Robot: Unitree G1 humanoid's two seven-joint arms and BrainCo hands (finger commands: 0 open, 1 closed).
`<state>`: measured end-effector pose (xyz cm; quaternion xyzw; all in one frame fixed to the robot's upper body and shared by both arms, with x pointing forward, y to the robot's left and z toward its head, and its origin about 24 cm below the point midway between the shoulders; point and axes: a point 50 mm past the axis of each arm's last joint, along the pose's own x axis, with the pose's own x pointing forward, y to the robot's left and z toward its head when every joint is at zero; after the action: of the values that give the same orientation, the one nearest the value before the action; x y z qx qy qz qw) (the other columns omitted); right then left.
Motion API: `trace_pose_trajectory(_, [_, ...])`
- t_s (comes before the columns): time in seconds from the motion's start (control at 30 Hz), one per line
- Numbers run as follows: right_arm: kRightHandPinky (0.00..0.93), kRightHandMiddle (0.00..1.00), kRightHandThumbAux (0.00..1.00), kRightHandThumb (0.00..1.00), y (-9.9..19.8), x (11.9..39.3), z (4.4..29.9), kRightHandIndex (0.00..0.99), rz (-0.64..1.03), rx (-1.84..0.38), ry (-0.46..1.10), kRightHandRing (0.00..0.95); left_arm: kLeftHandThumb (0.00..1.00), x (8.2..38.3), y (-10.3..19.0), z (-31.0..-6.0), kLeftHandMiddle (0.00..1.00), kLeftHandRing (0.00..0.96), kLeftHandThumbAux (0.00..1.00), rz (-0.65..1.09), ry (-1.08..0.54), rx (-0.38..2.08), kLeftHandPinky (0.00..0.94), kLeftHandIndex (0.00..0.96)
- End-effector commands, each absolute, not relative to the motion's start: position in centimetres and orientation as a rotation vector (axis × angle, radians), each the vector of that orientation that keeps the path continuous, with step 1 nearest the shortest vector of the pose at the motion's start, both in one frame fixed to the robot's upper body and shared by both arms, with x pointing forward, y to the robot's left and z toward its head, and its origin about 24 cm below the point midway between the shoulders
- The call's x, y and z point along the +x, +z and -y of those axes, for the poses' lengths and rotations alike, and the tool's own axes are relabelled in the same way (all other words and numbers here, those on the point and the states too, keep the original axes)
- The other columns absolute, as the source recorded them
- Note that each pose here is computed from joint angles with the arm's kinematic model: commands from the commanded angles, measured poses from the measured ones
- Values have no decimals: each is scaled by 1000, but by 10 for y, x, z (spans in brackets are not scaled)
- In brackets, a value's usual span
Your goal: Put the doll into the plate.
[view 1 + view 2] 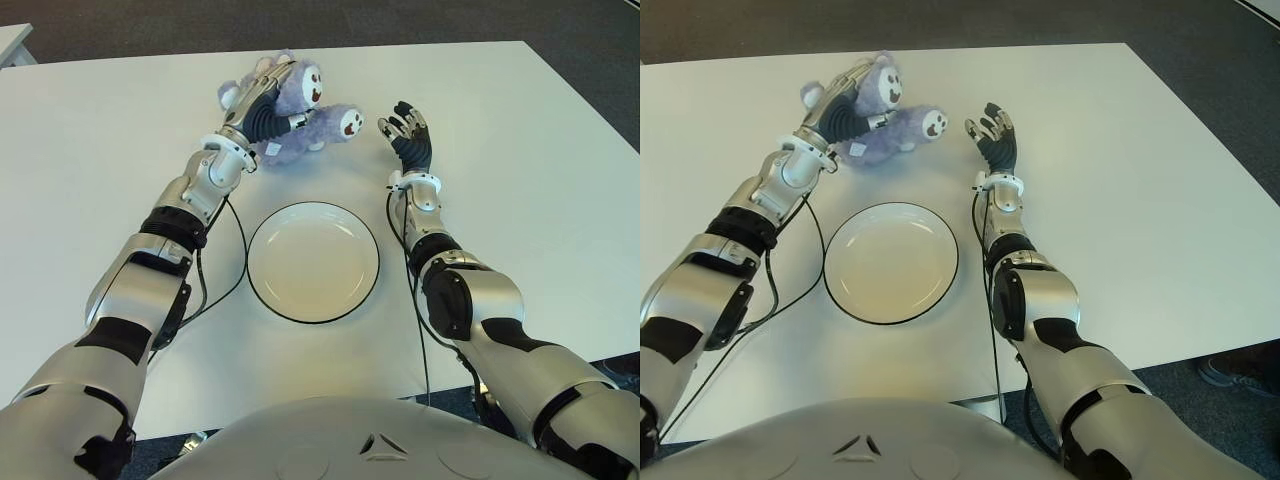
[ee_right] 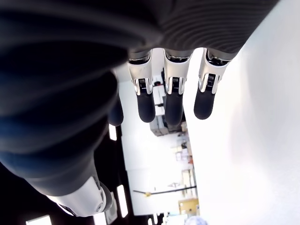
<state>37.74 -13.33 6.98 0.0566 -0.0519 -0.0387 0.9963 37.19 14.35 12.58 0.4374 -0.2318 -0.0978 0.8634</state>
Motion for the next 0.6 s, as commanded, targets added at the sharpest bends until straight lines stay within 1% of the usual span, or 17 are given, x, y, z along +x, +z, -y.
trace_pose_trajectory(0.03, [163,149,804,374,57,372,131,159,51,123,-73,142,372,374,123,-141,98,67,419,475,-203,930,0,0])
trace_pose_trajectory(0.13, [166,150,810,379,57,372,131,159,54,122,-72,142,389,376,123,-140,101,71,423,471,-196,925,0,0])
trace_pose_trajectory(0.17, [168,152,812,380,57,372,131,157,55,122,-72,144,406,376,123,-139,105,81,425,469,-194,924,36,6])
trace_pose_trajectory(0.2, [168,152,813,381,57,372,131,157,56,122,-72,144,409,377,124,-139,106,83,425,466,-192,919,42,7])
trace_pose_trajectory(0.23, [166,151,807,380,57,372,131,158,57,122,-72,143,429,377,124,-139,122,105,428,464,-190,916,86,27])
trace_pose_trajectory(0.3, [166,151,803,378,57,372,131,159,58,123,-71,143,445,378,124,-138,134,121,430,461,-187,911,116,42])
trace_pose_trajectory(0.43, [167,154,799,378,58,372,131,164,61,122,-72,145,467,379,123,-138,152,143,432,457,-185,902,147,61])
trace_pose_trajectory(0.47, [165,155,794,372,58,372,131,167,62,121,-72,145,498,379,123,-138,181,176,439,454,-183,897,203,89])
trace_pose_trajectory(0.6, [161,154,792,361,58,372,131,167,63,119,-71,143,542,381,122,-138,215,209,432,440,-176,882,246,129])
